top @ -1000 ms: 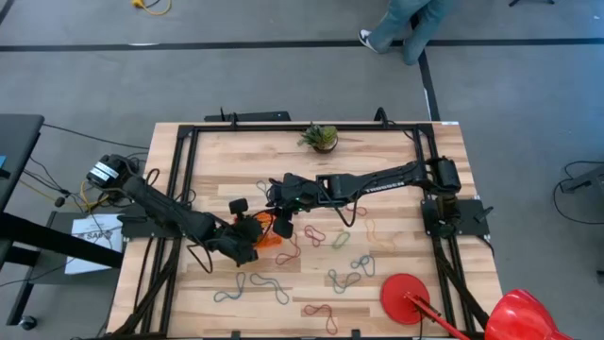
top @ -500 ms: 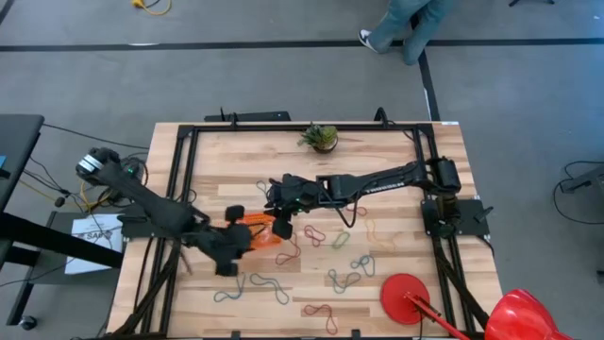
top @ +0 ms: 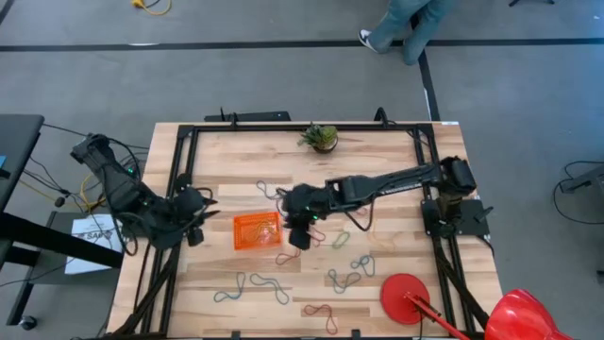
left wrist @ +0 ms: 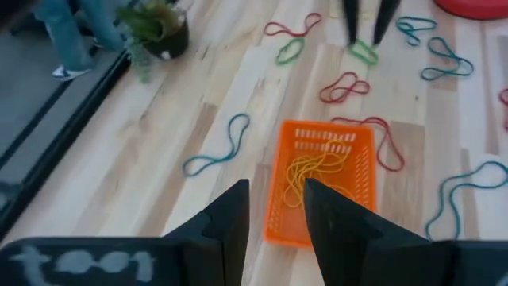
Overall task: Pick and place rubber bands into bin
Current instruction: Put the yellow rubber band into the orange container
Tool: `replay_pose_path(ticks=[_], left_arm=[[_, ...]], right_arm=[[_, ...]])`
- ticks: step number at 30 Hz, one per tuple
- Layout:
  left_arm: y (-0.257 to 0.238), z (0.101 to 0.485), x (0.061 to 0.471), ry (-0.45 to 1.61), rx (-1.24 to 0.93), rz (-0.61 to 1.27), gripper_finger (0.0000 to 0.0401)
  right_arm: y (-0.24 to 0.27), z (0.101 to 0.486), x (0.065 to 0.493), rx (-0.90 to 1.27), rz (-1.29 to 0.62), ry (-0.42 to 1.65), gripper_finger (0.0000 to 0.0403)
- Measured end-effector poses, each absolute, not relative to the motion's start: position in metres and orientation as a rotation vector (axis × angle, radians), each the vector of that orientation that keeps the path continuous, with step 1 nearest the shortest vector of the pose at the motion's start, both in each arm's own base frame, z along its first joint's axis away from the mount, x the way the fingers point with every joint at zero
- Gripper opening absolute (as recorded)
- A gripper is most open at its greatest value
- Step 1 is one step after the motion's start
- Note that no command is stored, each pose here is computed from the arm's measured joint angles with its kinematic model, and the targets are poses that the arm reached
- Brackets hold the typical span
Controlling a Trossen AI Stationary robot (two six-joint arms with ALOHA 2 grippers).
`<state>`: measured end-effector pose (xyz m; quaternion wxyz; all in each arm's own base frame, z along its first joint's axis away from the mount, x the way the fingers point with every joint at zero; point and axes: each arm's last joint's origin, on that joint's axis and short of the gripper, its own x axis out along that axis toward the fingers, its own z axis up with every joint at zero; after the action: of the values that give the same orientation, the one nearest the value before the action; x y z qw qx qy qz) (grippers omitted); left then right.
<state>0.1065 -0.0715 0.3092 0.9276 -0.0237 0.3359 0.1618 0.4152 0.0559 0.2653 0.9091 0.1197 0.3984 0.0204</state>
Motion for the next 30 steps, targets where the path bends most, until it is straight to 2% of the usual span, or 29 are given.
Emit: replay_pose_path(ticks=[5, 10, 13, 21, 25, 30], left_arm=[[-0.068, 0.279, 0.096, 0.655, -0.098, 0.343, 0.0111], [-0.075, 0.245, 0.102, 0.607, -0.113, 0.32, 0.0111], [-0.08, 0.23, 0.106, 0.583, -0.135, 0.301, 0.0111], [-0.088, 0.224, 0.109, 0.578, -0.166, 0.228, 0.0111], [-0.09, 0.225, 0.109, 0.574, -0.134, 0.203, 0.0111], [-0.09, 0.225, 0.108, 0.566, -0.099, 0.2, 0.0111]], right_arm=[[0.072, 0.264, 0.379, 0.255, -0.166, 1.076, 0.0079], [0.083, 0.259, 0.346, 0.294, -0.42, 1.292, 0.0079], [0.091, 0.255, 0.331, 0.307, -0.509, 1.406, 0.0079], [0.098, 0.242, 0.295, 0.219, -0.721, 1.609, 0.0079], [0.092, 0.249, 0.274, 0.17, -0.767, 1.632, 0.0079], [0.078, 0.263, 0.242, 0.181, -0.775, 1.471, 0.0079]])
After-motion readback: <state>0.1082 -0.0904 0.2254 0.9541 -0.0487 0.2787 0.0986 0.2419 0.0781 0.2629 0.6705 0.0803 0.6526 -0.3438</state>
